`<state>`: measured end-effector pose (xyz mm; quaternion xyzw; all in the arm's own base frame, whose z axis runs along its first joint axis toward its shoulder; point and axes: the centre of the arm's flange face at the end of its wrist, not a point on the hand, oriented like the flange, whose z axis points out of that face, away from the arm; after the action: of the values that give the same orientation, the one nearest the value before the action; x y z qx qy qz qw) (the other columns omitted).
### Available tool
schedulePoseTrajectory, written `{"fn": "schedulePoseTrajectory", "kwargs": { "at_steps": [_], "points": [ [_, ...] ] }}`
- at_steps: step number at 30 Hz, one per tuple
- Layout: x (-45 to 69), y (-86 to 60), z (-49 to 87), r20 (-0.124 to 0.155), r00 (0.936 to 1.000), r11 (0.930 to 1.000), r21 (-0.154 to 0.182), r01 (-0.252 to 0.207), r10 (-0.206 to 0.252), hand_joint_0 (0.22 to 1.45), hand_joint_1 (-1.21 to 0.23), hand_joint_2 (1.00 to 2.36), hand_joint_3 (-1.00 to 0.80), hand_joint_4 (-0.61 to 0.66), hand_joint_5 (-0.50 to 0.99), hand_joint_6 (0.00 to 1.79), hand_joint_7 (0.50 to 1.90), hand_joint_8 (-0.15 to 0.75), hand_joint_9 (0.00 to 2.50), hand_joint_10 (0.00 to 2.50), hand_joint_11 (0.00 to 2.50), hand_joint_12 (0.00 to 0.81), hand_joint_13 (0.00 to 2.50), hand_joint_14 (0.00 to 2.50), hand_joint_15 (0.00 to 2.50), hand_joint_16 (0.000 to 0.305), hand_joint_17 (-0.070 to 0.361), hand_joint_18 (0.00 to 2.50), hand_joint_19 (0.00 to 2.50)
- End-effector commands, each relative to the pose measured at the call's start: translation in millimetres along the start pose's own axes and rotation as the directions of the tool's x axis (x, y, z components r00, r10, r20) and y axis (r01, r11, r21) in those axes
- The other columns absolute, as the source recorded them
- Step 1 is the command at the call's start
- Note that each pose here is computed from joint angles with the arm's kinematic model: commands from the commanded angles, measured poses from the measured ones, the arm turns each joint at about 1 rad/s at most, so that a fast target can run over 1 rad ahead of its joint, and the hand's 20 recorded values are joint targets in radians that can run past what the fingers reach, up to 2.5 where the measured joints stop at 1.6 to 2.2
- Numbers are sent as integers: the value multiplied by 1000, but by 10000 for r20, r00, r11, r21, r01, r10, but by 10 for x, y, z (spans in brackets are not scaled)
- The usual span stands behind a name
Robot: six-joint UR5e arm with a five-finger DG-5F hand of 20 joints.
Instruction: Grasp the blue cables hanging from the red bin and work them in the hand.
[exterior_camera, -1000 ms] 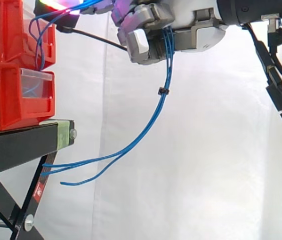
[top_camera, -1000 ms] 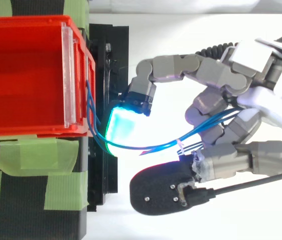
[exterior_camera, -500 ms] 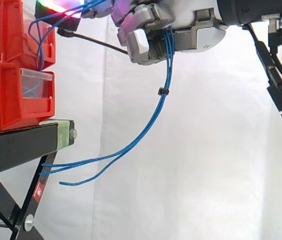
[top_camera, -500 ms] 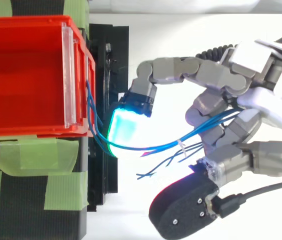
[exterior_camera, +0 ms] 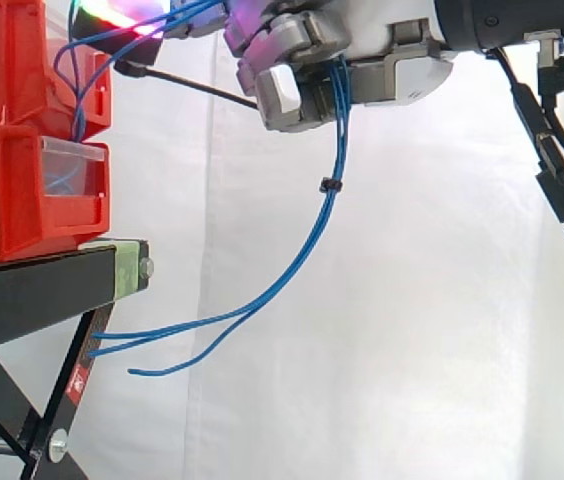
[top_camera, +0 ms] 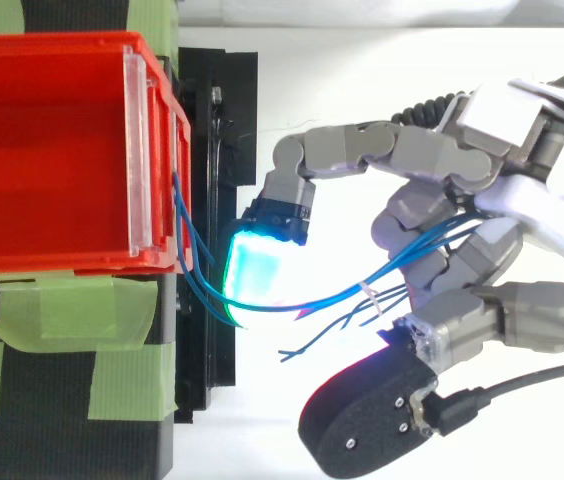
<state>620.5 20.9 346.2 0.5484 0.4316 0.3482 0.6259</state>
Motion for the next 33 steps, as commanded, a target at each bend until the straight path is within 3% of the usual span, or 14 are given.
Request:
{"fn": "schedulePoseTrajectory", "kwargs": {
  "at_steps": [1,19,33],
  "points": [
    [-4,-3,-2,27,9999,9999,10,145,-145,782,-640,1000,-1000,238,311,349,1367,615,1538,2500,2500,681,1957,2500,1860,213,160,2343,644],
    [-14,-9,8,7,9991,9991,28,412,-412,790,-639,1000,-1000,269,578,1,1541,615,1538,2500,2500,681,1957,2500,1860,213,160,2343,644],
    [-46,-15,13,47,9988,9988,60,480,-481,815,-648,1000,-1000,264,644,4,1527,615,1538,2500,2500,681,1957,2500,1860,213,160,2343,644]
  ]
}}
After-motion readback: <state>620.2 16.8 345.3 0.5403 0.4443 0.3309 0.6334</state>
